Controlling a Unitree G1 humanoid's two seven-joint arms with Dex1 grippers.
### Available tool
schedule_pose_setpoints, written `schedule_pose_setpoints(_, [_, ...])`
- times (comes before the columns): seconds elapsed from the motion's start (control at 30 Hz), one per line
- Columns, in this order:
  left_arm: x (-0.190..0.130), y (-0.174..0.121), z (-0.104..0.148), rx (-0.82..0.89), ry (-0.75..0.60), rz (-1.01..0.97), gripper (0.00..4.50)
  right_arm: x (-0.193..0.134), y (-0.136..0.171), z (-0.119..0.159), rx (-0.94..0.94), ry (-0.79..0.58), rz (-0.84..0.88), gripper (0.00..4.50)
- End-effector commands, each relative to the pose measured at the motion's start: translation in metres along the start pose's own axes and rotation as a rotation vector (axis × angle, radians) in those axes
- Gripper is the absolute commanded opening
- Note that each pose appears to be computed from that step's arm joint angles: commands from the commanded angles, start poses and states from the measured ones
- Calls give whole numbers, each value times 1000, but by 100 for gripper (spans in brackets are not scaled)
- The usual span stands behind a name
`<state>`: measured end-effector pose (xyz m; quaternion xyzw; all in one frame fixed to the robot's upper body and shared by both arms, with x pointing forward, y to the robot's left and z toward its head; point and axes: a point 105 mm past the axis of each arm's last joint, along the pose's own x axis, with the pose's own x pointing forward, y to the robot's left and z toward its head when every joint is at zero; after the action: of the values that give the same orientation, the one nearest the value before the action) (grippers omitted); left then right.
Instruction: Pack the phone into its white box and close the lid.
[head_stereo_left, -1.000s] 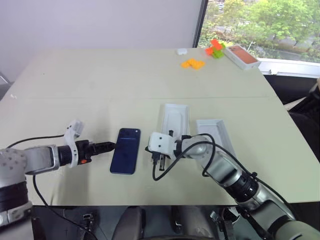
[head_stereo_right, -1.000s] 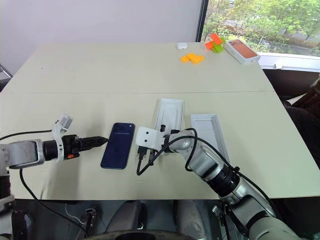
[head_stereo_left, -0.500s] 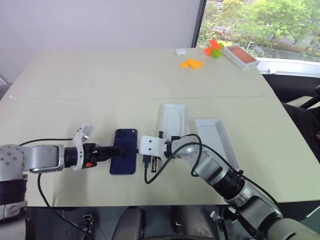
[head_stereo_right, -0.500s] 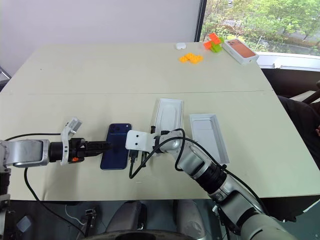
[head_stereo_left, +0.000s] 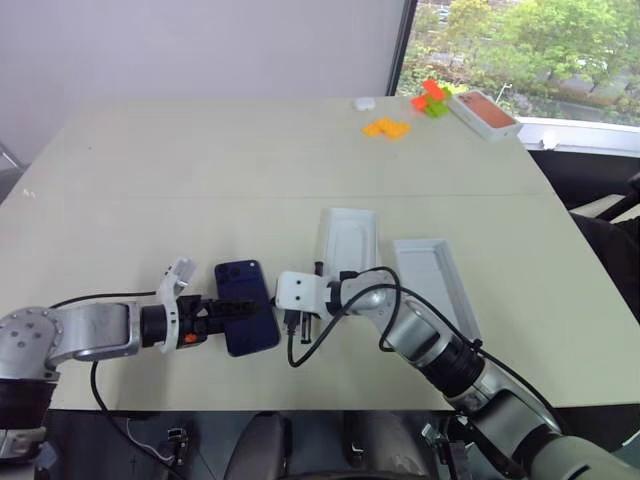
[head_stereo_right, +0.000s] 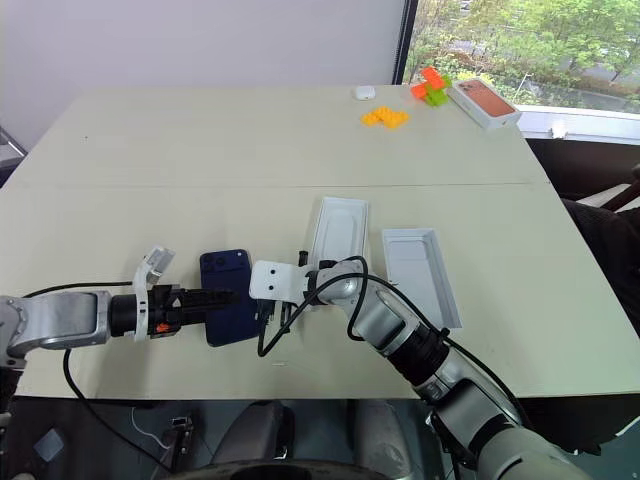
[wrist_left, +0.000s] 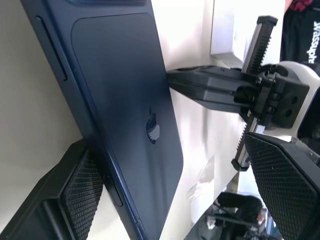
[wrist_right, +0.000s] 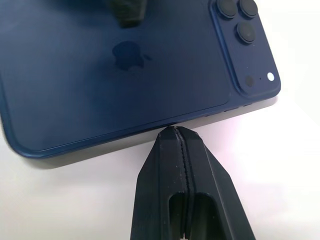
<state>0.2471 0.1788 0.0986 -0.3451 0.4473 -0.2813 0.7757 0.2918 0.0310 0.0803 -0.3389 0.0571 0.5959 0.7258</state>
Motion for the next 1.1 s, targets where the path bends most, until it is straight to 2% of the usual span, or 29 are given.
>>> schedule_pose_setpoints(0.03, [3,21,-5,-87,-16,67,423,-5,-7,14,-22,-51,-33,0])
schedule_pose_setpoints(0.1, [4,20,-3,-99,-46,60,364,-5,-7,14,-20,-51,-38,0])
schedule_pose_setpoints(0.27, [5,16,-3,-100,-82,34,109,-9,-8,13,-14,-46,-52,0])
schedule_pose_setpoints(0.53, [3,18,-4,-143,-134,1,109,-12,-8,13,-17,-41,-62,0])
schedule_pose_setpoints(0.67, [0,18,-5,-150,-148,-9,5,-15,-10,12,-23,-37,-76,0])
schedule_pose_setpoints(0.9, [-11,10,3,-135,-218,-75,1,-50,-25,33,-58,-73,-128,0])
schedule_pose_setpoints(1.1, [-16,-7,8,-47,-205,-129,1,-88,-40,40,-35,-73,-195,0])
